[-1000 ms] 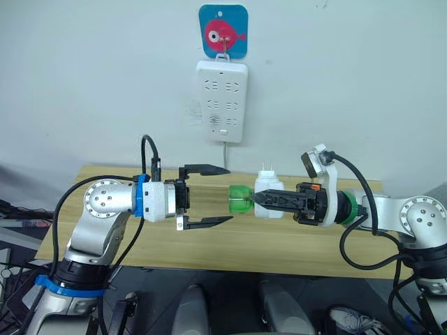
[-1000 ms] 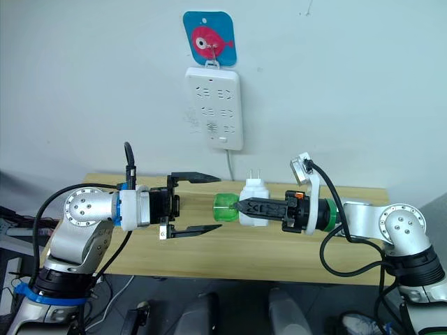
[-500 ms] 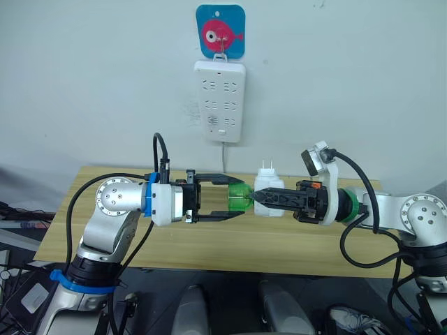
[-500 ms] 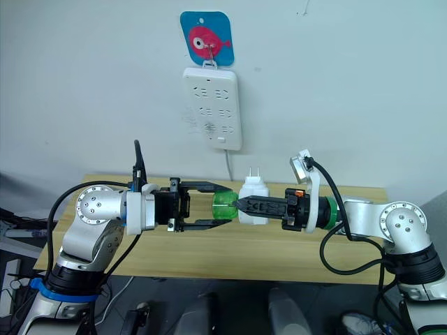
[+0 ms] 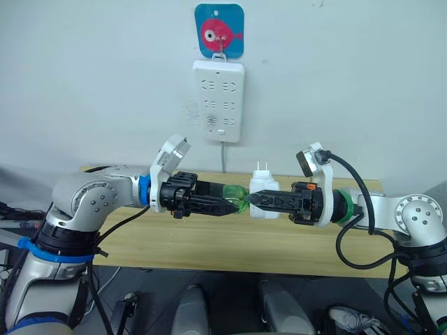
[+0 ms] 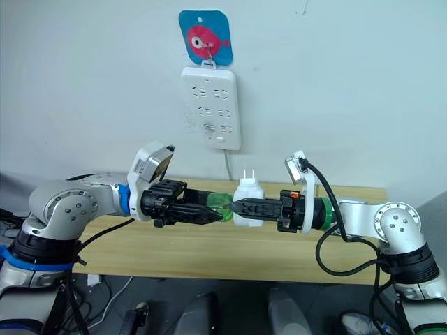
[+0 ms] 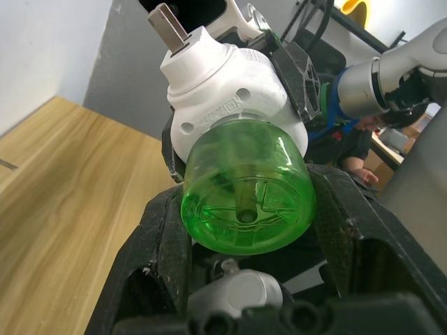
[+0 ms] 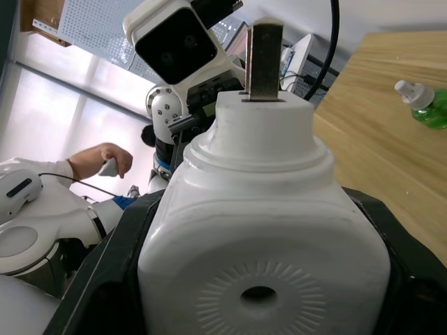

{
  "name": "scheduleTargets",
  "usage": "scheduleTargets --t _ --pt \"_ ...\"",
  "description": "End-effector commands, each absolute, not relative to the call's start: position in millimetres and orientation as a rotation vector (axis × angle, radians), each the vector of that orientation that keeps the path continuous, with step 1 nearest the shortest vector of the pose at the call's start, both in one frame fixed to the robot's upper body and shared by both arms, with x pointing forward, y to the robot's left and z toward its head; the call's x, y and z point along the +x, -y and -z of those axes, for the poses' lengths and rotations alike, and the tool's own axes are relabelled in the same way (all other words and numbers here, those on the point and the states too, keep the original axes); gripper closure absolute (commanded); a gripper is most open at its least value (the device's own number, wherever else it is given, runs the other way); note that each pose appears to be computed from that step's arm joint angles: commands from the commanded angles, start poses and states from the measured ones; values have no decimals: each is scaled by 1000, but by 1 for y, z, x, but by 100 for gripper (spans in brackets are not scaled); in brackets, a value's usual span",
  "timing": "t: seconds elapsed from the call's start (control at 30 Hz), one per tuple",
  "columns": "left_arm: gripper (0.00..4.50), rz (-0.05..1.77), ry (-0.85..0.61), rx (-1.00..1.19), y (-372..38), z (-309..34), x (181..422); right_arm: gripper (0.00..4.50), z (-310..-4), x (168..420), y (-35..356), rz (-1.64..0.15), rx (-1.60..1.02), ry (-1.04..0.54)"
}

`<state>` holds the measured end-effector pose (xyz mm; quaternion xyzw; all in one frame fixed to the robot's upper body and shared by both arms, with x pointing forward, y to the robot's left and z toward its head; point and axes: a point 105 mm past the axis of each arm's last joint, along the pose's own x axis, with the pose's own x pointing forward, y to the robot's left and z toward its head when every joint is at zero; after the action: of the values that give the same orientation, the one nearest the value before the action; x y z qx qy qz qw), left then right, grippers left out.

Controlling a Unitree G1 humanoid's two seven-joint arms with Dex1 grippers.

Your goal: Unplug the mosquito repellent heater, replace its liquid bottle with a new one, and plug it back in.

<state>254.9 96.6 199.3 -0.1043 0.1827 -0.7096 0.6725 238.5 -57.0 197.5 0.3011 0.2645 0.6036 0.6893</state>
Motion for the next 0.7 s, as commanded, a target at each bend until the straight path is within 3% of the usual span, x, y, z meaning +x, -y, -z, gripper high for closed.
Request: scheduleTargets --t 0.03,0.17,0.27,0.33,0.47,0.7 --pt "125 1459 -294 -78 -112 -198 271 145 -207 232 59 -1389 674 -561" --pt "1 1417 -138 195 -122 -182 274 145 -208 232 60 -1385 676 -558" --pt "0 1442 10 403 -124 -174 268 145 -208 232 60 -1383 677 -557" --pt "0 1414 224 522 -117 -184 267 145 -207 233 60 -1383 677 -557" --pt "0 1402 473 591 -104 -202 259 145 -207 233 60 -1384 676 -558" --pt "0 1457 561 579 -91 -206 245 145 -207 233 61 -1386 671 -561"
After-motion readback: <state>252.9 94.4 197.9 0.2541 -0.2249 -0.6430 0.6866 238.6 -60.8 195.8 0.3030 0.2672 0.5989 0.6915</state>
